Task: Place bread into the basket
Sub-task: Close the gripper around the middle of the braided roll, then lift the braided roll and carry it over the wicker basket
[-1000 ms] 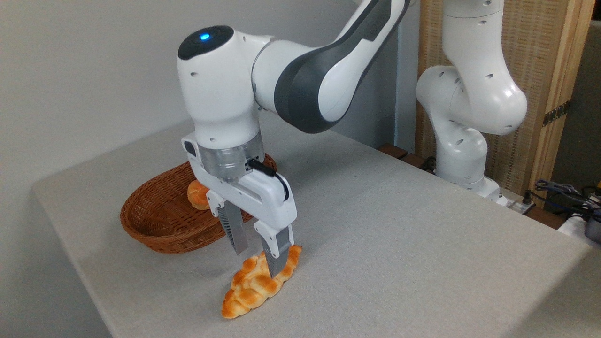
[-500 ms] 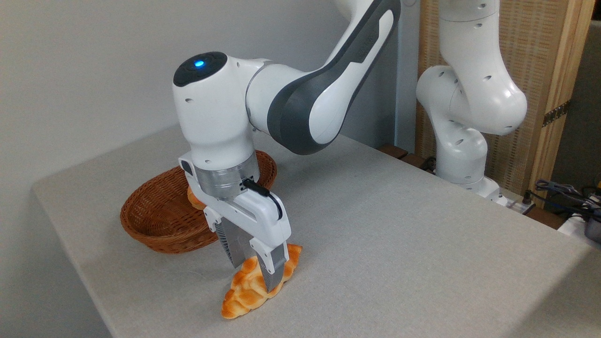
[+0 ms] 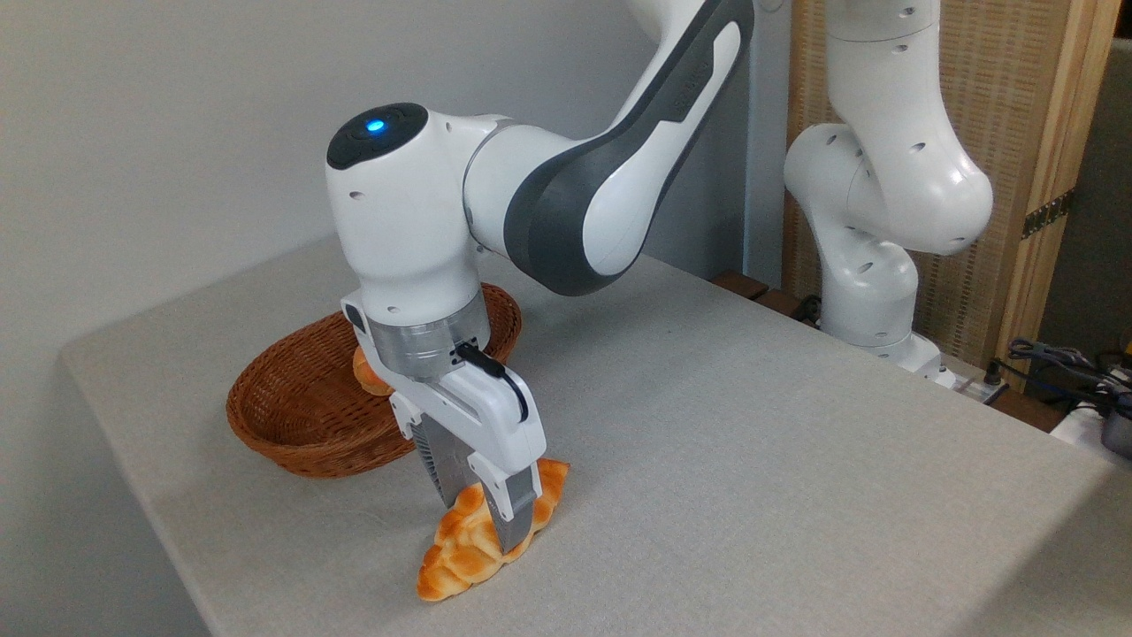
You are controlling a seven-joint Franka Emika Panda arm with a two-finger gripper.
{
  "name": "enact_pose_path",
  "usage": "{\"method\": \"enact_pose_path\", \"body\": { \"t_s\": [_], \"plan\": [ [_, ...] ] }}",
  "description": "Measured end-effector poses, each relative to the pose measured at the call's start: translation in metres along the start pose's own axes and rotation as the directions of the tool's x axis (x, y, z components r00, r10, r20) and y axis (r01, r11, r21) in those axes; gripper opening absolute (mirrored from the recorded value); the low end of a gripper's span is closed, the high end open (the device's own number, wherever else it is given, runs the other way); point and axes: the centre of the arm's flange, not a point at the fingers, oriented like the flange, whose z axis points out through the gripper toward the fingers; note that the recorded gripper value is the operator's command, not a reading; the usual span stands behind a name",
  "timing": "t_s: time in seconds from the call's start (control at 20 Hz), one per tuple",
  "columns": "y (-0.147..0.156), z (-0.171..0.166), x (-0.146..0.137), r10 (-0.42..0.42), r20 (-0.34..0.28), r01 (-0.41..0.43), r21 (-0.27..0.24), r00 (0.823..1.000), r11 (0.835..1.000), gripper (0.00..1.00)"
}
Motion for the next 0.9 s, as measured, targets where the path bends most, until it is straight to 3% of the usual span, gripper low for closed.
{"method": "enact_pose_path", "body": {
  "t_s": [0.9],
  "plan": [
    [-0.0013,-0.0015,-0.0005,-0.001,-0.002,0.001,0.002,1.000,1.000,0.41]
  ]
}}
